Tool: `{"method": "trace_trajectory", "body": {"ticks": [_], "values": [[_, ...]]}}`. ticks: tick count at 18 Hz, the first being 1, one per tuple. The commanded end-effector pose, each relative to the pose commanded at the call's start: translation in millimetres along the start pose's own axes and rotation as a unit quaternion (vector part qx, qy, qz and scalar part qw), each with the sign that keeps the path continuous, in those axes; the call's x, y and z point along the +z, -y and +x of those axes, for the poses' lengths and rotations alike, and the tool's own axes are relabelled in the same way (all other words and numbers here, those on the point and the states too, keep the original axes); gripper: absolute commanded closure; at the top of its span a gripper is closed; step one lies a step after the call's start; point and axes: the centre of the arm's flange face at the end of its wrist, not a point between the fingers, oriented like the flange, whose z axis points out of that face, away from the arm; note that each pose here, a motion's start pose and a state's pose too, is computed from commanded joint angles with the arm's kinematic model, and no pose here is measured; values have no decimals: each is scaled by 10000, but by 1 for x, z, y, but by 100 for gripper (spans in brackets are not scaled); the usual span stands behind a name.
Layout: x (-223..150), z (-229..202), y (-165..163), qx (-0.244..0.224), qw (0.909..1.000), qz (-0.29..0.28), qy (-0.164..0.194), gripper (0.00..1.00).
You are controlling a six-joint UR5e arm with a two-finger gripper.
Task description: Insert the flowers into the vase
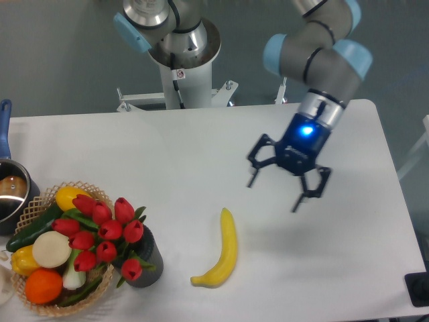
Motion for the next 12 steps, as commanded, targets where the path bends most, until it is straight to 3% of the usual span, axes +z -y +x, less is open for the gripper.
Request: {"method": "trace_trajectory", "body": {"ticks": [4, 8, 12], "values": [[3, -12, -30, 25, 9859, -1568, 587, 0], [8, -12, -43, -75, 9797, -1906, 613, 0], [8, -3, -57, -71, 9672, -2465, 609, 0]]}}
